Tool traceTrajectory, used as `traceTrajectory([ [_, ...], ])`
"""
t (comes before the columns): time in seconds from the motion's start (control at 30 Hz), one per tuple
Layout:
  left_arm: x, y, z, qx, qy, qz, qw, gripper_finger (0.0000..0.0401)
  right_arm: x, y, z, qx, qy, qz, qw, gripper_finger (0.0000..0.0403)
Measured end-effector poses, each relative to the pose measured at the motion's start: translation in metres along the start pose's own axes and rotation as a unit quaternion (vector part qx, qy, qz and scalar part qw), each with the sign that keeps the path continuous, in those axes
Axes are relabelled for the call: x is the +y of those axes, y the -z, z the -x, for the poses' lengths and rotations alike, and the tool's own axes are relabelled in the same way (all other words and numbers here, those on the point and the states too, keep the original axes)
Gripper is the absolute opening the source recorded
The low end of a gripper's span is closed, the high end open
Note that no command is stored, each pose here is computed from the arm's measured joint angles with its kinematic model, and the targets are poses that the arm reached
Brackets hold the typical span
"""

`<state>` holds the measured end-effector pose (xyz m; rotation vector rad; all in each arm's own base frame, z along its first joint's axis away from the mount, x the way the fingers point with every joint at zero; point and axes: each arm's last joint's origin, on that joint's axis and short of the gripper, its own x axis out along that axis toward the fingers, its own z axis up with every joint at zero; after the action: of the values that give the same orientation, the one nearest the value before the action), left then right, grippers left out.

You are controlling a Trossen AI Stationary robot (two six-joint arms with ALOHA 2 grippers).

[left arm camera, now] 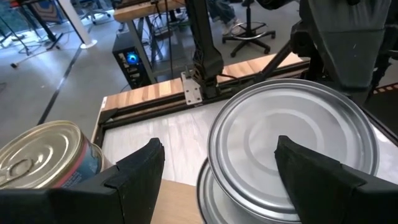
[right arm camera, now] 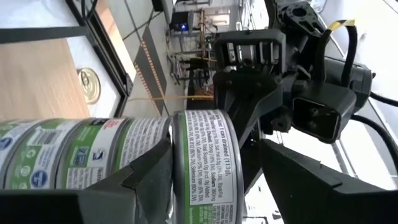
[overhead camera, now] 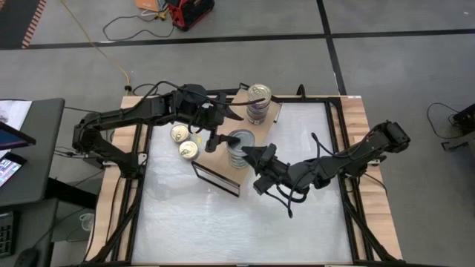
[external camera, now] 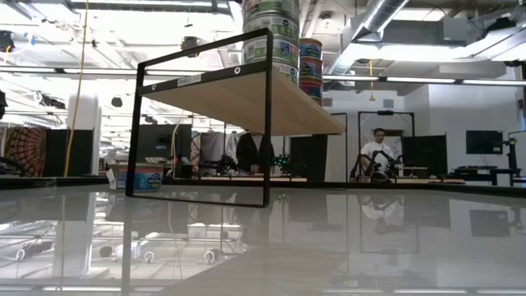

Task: Stack canned seafood by type on shelf
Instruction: Stack the green tuna can on top of the other green tuna can

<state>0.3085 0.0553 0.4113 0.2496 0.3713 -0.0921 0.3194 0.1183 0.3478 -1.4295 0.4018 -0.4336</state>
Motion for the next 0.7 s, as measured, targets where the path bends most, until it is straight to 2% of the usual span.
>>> traceTrajectory([
  [0.7,-0.0001,0.0002,0.0032,0.005,-0.006,-0.007,1.000,0.0295,0.0012,-0.0010,-0.0005,-0.037,-0.014,-0.050,0.998,0.0272],
])
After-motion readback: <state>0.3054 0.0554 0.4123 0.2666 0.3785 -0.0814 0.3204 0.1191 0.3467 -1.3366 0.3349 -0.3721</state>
